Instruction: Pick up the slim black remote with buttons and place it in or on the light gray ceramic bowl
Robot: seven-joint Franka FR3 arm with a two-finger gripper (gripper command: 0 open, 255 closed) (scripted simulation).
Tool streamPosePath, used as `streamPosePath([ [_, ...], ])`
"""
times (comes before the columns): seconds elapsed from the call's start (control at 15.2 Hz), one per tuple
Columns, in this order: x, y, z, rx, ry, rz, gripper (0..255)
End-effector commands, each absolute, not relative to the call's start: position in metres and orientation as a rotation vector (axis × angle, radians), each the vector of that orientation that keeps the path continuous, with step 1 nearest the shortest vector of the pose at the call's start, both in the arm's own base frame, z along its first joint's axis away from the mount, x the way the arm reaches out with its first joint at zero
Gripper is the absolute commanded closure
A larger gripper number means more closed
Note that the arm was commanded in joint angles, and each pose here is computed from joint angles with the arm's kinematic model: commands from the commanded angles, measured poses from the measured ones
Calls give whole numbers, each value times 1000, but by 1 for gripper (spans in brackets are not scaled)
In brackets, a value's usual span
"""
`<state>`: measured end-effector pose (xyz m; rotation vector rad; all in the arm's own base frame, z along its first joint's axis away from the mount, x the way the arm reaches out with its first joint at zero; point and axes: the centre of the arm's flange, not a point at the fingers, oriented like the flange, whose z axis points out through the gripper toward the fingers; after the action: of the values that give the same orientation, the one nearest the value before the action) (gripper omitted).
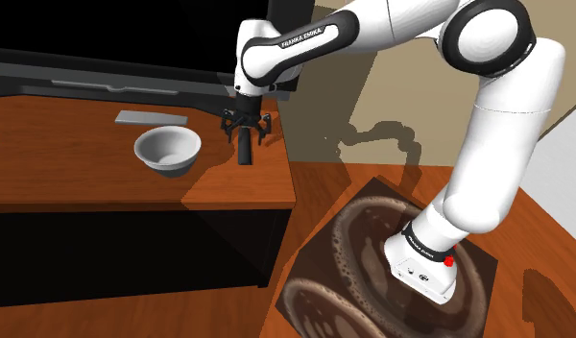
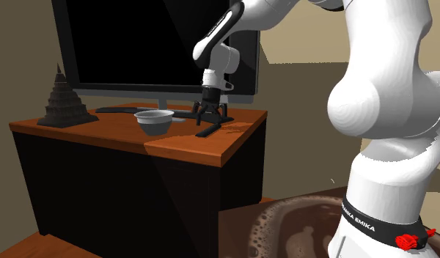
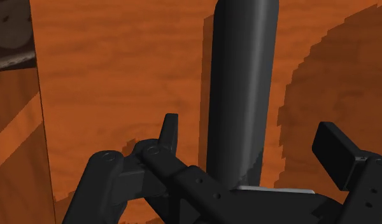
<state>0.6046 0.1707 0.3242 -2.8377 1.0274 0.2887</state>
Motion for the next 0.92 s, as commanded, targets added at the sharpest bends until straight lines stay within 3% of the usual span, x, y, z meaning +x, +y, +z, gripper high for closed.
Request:
streamPosePath([
  [0.0, 607, 169, 308, -2846, 1011, 306, 0],
  [0.4, 607, 169, 308, -2846, 1011, 306, 0],
  [0.46, 608, 169, 308, -2846, 1011, 306, 255],
  [0.86, 608, 170, 307, -2846, 1011, 306, 255],
])
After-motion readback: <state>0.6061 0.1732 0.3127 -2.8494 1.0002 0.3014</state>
